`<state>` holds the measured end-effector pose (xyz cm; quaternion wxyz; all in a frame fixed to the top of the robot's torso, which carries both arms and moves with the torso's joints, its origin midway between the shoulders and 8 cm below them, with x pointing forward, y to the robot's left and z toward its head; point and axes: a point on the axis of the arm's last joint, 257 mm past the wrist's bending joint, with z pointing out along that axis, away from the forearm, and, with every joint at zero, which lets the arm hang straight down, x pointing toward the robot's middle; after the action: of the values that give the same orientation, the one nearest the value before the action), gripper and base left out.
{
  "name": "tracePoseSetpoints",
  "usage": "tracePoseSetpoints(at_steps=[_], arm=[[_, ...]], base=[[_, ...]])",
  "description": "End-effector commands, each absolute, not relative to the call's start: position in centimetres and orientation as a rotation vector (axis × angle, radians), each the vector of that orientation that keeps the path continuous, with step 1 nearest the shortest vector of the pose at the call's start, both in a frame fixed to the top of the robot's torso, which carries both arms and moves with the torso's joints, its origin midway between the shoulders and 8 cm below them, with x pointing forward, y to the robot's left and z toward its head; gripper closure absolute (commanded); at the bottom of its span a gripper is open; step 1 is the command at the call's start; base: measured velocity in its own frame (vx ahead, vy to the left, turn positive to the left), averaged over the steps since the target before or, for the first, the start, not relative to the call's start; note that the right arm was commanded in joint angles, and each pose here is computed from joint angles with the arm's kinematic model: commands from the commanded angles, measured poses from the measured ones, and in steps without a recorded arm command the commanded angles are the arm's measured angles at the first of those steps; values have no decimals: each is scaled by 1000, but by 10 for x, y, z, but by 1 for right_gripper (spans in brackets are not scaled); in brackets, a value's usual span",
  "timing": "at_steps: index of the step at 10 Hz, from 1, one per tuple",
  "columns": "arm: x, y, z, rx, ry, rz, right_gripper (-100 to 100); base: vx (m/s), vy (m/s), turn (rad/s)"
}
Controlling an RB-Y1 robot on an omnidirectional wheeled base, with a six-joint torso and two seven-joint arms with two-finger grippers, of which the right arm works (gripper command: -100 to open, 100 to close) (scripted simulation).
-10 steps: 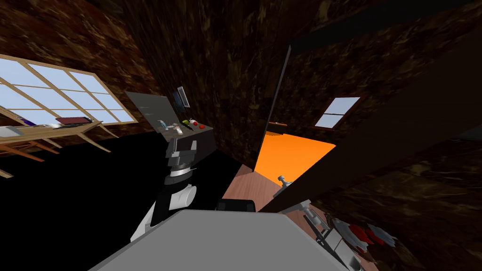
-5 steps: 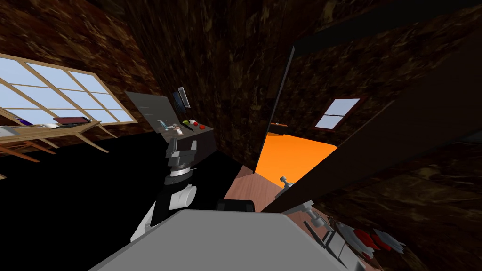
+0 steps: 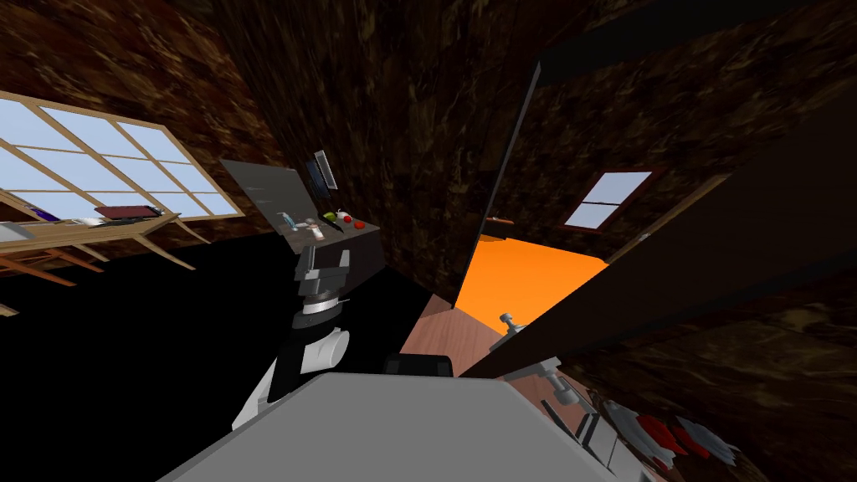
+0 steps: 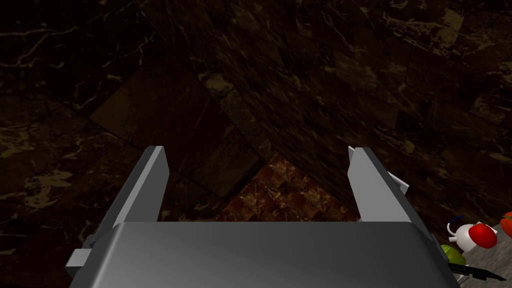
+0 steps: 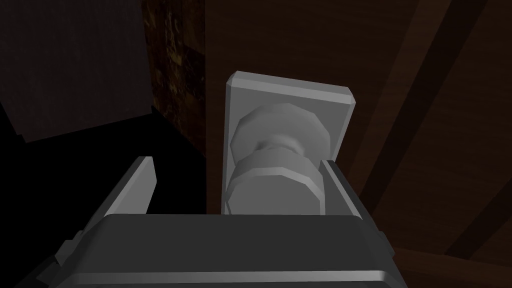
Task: Pull the door open
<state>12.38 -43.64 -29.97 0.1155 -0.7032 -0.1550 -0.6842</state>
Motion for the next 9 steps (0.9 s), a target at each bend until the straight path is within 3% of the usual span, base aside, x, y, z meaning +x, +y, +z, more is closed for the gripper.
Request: tracePoseSetpoints(at_steps=[1,9], arm=[[112,-421,-312,-2064,-428,-1953,100],[107,-418,-313,-2057,-445,-1940,100]], base=[[-4,-10,-5],[-4,-1,0]])
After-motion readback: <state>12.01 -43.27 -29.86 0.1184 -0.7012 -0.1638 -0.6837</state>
